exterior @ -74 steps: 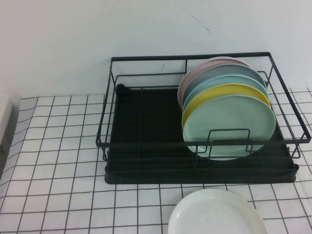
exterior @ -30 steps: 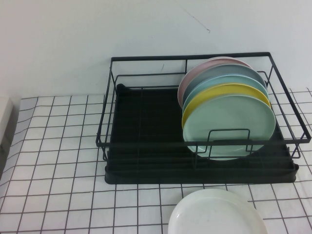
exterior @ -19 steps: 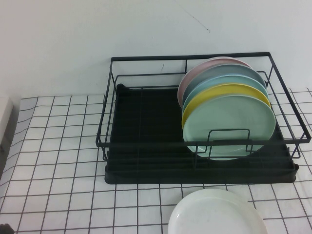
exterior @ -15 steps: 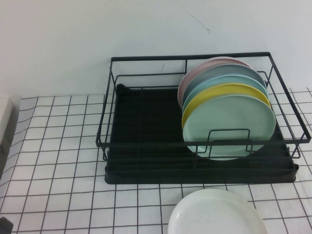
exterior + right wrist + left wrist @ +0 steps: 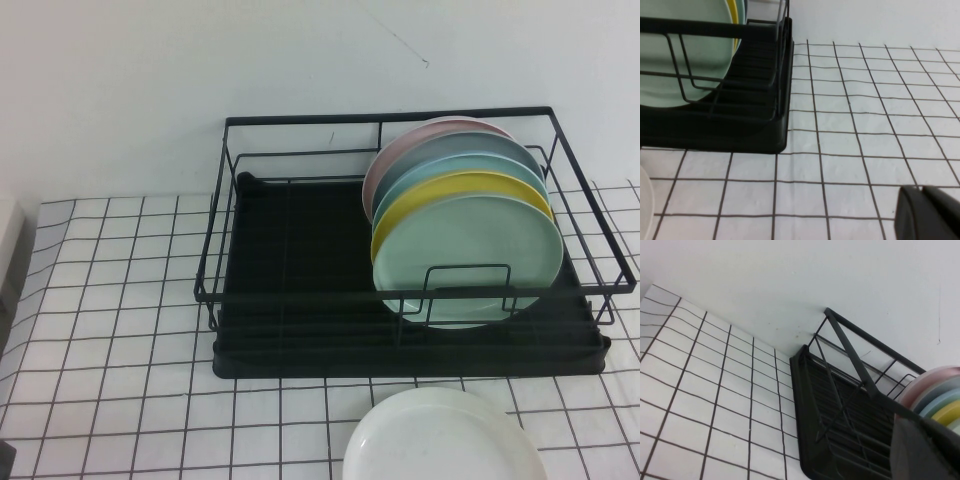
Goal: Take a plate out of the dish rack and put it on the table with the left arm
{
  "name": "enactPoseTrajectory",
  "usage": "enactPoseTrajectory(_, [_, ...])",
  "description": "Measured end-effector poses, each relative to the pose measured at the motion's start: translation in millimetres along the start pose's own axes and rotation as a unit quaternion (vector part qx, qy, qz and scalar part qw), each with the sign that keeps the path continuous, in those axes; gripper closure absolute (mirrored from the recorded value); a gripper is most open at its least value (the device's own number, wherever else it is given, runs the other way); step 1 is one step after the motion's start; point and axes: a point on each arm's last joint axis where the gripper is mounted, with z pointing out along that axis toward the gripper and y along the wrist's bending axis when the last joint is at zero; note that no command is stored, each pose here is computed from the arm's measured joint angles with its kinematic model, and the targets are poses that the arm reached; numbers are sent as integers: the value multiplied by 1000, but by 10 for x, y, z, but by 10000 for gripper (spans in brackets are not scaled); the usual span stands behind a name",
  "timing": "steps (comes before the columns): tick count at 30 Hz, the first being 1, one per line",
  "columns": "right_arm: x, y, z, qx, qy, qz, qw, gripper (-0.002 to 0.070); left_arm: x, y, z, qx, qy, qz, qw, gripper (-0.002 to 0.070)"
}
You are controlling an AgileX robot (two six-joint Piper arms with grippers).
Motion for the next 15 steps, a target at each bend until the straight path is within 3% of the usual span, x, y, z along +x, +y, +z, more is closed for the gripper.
enactPoseTrajectory(4, [0,0,0,0,0,0,1000,678,3,-48,-6,9,21,5,1000,678])
enactPoseTrajectory(8, [0,0,0,0,0,0,1000,678,-129,-295,-2,35,86,53,994,678])
enactPoseTrajectory(11, [0,0,0,0,0,0,1000,678,-262,-521,38,59,155,100,981,678])
enactPoseTrajectory(15, [0,0,0,0,0,0,1000,678,-423,-776,165,95,253,167,948,678])
